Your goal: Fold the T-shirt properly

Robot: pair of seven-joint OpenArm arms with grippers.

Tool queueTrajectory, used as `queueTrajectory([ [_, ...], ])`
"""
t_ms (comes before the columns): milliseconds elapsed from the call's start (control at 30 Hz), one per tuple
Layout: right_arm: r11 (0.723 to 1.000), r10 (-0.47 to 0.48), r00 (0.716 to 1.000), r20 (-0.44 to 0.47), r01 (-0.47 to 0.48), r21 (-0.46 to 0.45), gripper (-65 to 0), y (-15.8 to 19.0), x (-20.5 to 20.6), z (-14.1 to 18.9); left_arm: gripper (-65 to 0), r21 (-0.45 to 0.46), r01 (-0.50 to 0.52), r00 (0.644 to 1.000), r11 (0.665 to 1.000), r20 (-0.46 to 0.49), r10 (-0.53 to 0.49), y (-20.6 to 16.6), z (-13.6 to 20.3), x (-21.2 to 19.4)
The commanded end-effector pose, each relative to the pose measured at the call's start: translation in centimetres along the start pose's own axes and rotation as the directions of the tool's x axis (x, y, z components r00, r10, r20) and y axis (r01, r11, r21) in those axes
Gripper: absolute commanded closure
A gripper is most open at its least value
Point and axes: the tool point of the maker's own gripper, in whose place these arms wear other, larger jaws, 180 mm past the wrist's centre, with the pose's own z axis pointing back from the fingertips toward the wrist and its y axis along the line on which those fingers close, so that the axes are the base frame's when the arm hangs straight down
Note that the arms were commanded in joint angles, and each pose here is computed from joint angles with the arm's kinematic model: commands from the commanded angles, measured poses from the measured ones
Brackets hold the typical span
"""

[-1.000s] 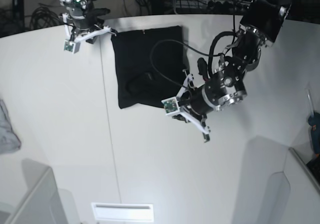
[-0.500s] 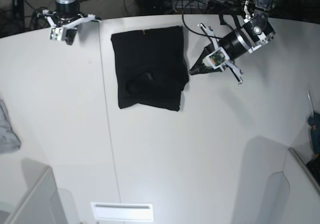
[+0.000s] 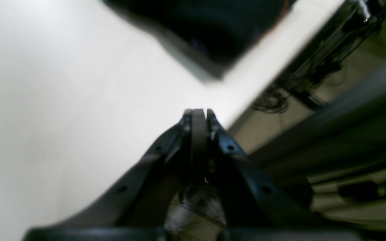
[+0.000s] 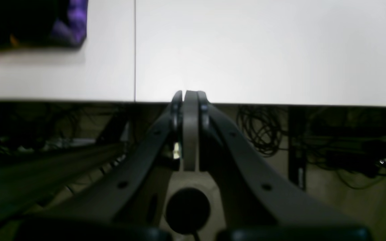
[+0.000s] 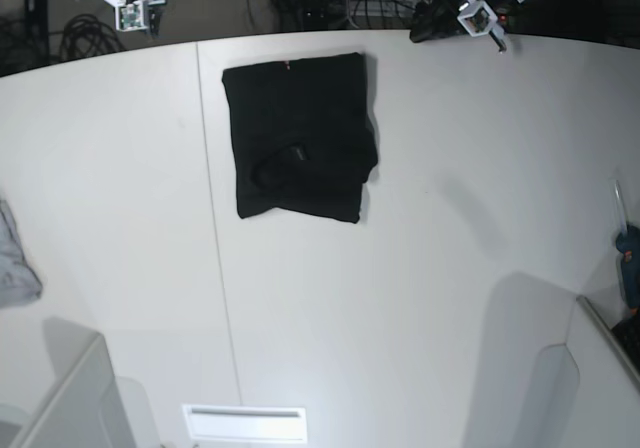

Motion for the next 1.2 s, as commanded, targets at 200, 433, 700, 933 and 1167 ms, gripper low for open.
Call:
queueTrajectory([
  [200, 0.988, 0.101, 0.944, -0.313, -0.057, 0.145, 0.0, 4.7, -7.5, 4.0, 0.0, 0.040, -0.184, 0.983, 0.982, -0.019, 0.185, -2.5, 4.5, -4.7],
  [433, 0.951, 0.204, 0.844, -0.496, -0.050, 0.305, 0.0, 10.2, -15.3, 5.1, 0.0, 0.176, -0.304, 0.945, 0.936, -0.068, 0.320, -3.2, 7.3, -10.5],
  [700, 0.919, 0.318, 0.770, -0.552, -0.108, 0.379, 0.0, 11.6, -20.7, 3.0, 0.0, 0.314, -0.443, 0.854, 0.840, -0.138, 0.501, -4.4, 6.6, -17.3],
  [933, 0.875, 0.431, 0.722, -0.542, -0.188, 0.445, 0.0, 12.5, -23.1, -0.8, 0.0, 0.400, -0.516, 0.774, 0.757, -0.161, 0.612, -4.1, 4.8, -20.9],
  [1167, 0.920, 0.294, 0.713, -0.637, -0.030, 0.390, 0.0, 12.9, -25.8, -3.9, 0.0, 0.428, -0.529, 0.708, 0.733, -0.254, 0.659, -1.6, 1.2, -22.5],
])
